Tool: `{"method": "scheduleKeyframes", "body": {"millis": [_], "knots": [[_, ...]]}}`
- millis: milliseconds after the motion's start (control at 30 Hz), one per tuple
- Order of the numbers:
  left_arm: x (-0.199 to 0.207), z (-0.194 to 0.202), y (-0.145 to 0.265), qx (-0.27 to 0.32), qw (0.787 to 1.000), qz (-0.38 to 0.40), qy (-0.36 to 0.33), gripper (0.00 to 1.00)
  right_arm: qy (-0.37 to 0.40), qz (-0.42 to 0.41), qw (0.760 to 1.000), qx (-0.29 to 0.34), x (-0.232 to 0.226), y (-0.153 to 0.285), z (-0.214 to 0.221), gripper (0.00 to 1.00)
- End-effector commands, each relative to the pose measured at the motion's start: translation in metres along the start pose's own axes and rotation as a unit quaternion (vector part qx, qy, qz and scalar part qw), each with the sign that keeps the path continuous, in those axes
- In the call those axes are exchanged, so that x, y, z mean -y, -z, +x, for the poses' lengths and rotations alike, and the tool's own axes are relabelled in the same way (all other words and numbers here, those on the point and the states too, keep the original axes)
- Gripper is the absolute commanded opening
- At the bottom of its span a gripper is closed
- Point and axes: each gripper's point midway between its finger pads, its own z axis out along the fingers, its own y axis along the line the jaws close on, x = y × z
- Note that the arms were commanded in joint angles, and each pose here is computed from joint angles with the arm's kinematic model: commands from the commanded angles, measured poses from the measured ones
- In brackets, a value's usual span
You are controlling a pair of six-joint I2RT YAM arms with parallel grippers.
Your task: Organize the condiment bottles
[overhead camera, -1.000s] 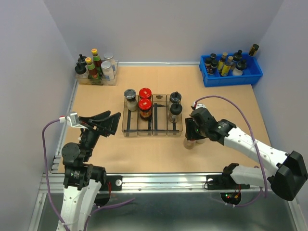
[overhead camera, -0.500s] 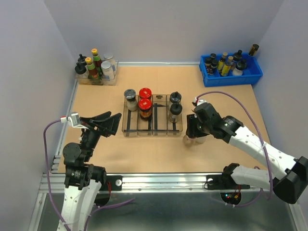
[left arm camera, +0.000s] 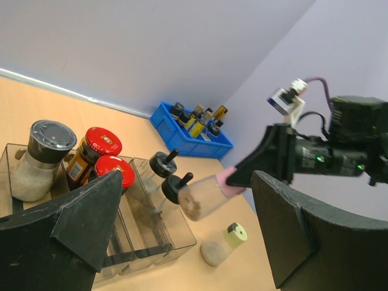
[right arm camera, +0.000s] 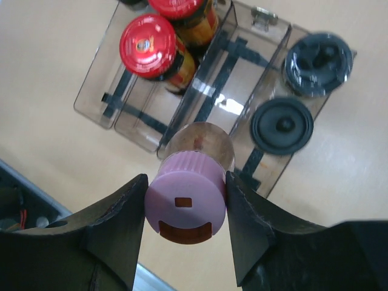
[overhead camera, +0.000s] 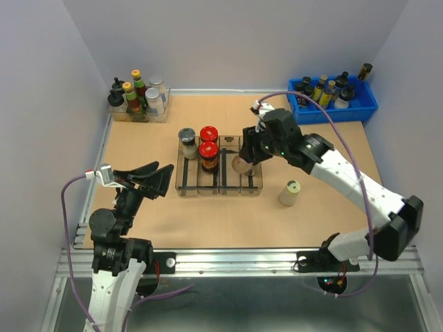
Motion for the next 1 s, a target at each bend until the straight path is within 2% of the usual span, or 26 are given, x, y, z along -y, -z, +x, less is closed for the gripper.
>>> {"method": "scheduleKeyframes", "body": {"millis": [0, 200, 333, 567, 967], "knots": [[0.017, -0.018, 0.004, 0.027, 0.999, 0.021, -0.019, 0.99, 0.038, -0.014, 0.996, 0.08, -0.02, -0.025, -0.068, 0.0], [0.018, -0.02, 0.006, 0.029, 0.999, 0.018, -0.026, 0.99, 0.057, 0.036, 0.994, 0.09, -0.01, -0.069, -0.098, 0.0], [0.017, -0.02, 0.007, 0.03, 0.999, 0.015, -0.028, 0.99, 0.063, 0.082, 0.992, 0.073, 0.006, -0.105, -0.093, 0.0], [0.015, -0.019, 0.008, 0.03, 0.999, 0.013, -0.028, 0.99, 0.077, 0.139, 0.985, 0.06, 0.029, -0.131, -0.086, 0.0], [0.014, -0.019, 0.008, 0.027, 0.999, 0.008, -0.032, 0.99, 0.079, 0.141, 0.987, 0.019, 0.035, -0.179, -0.061, 0.0]]}}
